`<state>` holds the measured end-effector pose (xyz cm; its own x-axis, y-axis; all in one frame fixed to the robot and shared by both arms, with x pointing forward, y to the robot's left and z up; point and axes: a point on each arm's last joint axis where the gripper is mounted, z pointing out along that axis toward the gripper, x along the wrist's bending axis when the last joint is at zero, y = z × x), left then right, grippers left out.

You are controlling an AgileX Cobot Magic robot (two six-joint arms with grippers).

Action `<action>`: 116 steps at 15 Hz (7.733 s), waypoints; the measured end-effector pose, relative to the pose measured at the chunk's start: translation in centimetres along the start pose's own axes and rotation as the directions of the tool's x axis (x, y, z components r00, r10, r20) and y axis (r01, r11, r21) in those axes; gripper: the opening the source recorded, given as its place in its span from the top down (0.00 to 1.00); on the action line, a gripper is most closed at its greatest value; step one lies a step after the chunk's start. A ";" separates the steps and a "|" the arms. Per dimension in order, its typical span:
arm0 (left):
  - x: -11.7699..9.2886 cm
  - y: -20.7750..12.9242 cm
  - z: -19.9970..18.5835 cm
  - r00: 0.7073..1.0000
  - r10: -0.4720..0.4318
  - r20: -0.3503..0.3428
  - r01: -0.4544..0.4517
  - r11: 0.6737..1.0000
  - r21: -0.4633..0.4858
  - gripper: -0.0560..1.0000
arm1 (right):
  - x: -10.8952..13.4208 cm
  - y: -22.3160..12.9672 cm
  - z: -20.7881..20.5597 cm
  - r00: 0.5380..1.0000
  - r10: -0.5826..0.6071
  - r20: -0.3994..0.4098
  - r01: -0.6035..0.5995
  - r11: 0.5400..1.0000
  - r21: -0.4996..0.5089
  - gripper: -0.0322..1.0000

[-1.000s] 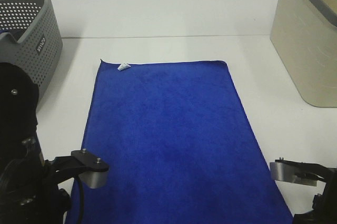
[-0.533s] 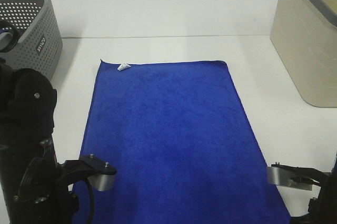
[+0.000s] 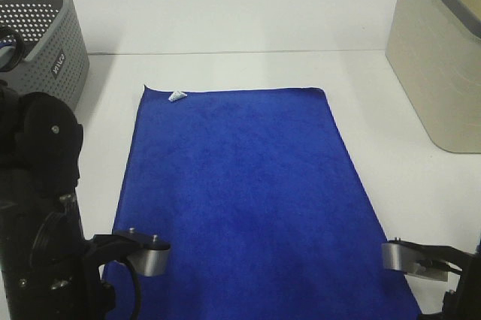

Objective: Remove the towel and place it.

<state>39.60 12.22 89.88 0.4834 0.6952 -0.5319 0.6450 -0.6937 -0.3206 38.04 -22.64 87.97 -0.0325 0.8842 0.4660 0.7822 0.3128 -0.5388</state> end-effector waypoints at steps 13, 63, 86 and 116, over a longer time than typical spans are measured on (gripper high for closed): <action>-3.4 -0.8 2.4 0.999 0.028 -0.040 -0.023 0.992 0.127 0.95 | 0.4 -0.7 0.1 0.999 0.012 -0.052 -0.008 0.997 0.073 0.88; 10.6 4.6 -25.6 0.859 -0.479 -0.184 0.206 0.651 -0.731 0.23 | 8.4 10.6 -26.1 0.929 -0.005 0.370 0.278 0.668 -0.690 0.14; 17.9 17.5 -21.2 0.882 -0.452 -0.133 0.266 0.711 -0.651 0.23 | 4.9 23.6 -23.3 0.934 -0.052 0.353 0.291 0.687 -0.666 0.16; 19.2 20.8 -19.2 0.898 -0.417 -0.140 0.218 0.700 -0.680 0.25 | 1.3 27.9 -20.7 0.944 0.007 0.330 0.244 0.658 -0.713 0.39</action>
<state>73.65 14.69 88.01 0.2485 0.9398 -0.2344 0.9594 -0.2055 0.1930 72.73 -19.98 88.03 -0.2306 0.9513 0.2046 0.9498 0.1744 0.2596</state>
